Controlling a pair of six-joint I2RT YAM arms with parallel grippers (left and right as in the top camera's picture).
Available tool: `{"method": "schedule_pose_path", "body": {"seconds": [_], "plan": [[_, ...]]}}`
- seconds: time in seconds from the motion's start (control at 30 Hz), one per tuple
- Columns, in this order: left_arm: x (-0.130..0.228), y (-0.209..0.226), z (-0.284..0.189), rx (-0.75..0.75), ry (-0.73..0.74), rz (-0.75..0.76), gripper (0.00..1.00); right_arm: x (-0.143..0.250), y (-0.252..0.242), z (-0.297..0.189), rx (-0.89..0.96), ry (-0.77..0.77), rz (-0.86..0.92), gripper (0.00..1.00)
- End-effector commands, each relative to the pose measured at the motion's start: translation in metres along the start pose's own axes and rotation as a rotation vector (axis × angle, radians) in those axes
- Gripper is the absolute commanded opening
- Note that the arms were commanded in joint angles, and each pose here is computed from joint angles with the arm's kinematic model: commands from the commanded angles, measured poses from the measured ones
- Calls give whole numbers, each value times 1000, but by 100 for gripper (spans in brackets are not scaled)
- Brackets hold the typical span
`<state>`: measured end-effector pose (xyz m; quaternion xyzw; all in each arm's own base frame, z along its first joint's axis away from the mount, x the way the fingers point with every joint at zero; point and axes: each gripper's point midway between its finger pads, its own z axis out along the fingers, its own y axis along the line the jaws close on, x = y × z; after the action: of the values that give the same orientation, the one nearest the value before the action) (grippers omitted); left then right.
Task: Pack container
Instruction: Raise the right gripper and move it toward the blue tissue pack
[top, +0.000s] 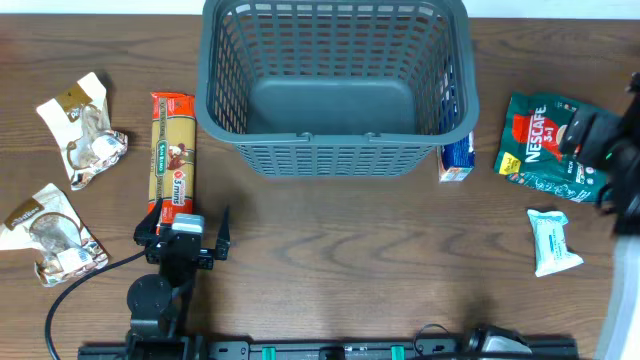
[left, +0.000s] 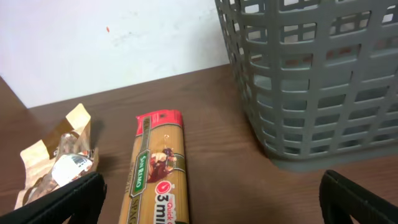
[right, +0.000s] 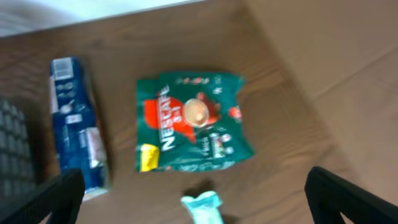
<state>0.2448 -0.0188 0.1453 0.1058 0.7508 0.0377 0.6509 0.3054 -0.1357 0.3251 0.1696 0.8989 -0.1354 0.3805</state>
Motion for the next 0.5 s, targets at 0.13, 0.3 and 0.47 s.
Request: {"method": "schedule_pose_path", "body": {"seconds": [0.13, 0.3, 0.47], "plan": [[14, -6, 2, 25, 31, 12, 98, -12, 8, 18, -310, 60, 133, 99], [14, -6, 2, 25, 31, 12, 99, -3, -5, 19, -283, 92, 171, 99], [14, -6, 2, 25, 31, 12, 99, 1, 6, 21, -346, 101, 92, 99]]}}
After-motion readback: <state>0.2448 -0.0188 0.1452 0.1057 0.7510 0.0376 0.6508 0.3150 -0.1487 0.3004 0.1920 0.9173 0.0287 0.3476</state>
